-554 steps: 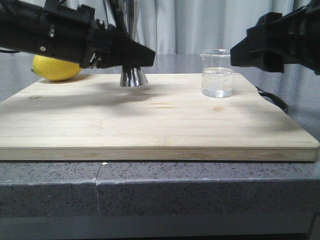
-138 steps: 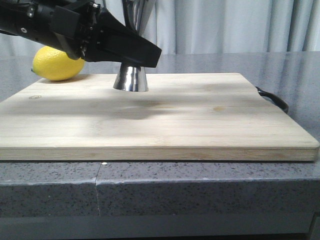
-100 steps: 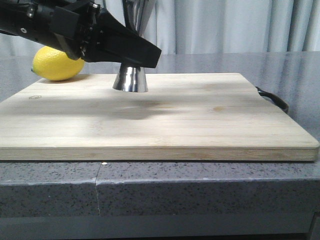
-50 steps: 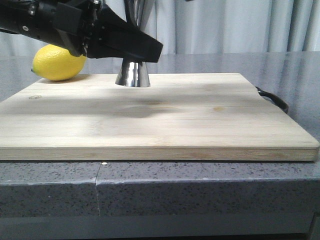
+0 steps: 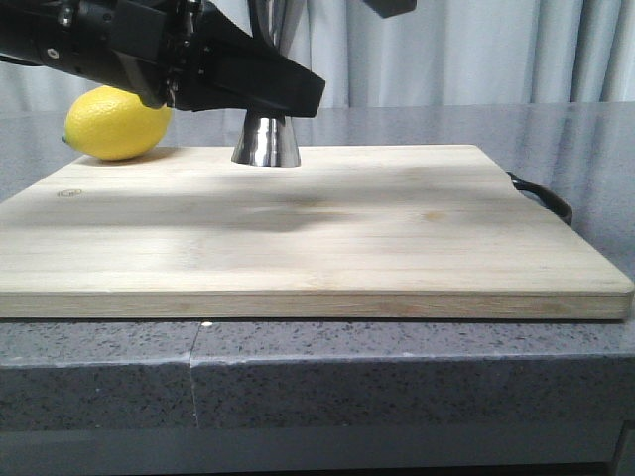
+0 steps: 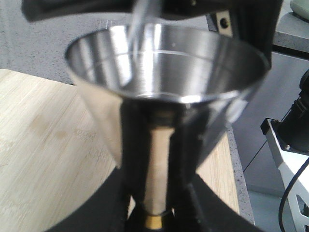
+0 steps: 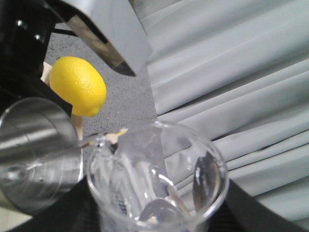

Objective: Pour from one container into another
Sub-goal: 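Tilt the beaker with the right gripper, pouring liquid into the jigger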

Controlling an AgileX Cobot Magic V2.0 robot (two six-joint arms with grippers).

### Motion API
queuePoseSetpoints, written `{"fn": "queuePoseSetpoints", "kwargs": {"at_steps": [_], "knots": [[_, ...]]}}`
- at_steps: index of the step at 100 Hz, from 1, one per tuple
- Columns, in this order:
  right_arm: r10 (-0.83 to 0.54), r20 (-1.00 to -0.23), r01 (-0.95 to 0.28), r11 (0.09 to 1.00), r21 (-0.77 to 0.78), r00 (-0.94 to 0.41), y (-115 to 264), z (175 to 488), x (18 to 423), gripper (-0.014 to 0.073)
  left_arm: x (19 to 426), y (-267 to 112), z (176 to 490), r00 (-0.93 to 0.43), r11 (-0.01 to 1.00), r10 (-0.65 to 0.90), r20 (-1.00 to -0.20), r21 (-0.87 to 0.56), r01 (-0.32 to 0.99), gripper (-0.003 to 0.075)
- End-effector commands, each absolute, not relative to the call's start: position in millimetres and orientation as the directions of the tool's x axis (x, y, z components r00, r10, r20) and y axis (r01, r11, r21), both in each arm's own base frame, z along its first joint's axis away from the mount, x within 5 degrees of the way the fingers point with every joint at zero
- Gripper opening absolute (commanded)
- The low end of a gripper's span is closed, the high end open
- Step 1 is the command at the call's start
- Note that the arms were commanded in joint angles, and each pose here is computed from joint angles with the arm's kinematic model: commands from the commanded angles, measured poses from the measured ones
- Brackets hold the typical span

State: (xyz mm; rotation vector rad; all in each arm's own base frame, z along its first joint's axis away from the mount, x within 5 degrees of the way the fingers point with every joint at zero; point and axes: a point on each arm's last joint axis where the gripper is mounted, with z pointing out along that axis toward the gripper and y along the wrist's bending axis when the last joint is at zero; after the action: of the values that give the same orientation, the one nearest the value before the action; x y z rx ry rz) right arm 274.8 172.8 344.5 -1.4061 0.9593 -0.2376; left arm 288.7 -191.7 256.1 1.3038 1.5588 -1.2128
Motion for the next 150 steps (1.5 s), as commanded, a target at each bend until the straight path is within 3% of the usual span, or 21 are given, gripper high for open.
{"fn": "queuePoseSetpoints", "kwargs": {"at_steps": [1, 150], "knots": [[-0.626, -0.404, -0.323, 0.246, -0.914, 0.667, 170.2, 370.7, 266.6, 0.0109, 277.1, -194.8, 291.9, -0.148, -0.066, 0.135, -0.98, -0.157, 0.985, -0.0019], [-0.689, -0.199, -0.215, 0.064, -0.975, 0.697, 169.0, 372.7, 268.6, 0.0109, 277.1, -194.8, 291.9, -0.148, -0.066, 0.135, -0.98, -0.157, 0.985, -0.0019]]}}
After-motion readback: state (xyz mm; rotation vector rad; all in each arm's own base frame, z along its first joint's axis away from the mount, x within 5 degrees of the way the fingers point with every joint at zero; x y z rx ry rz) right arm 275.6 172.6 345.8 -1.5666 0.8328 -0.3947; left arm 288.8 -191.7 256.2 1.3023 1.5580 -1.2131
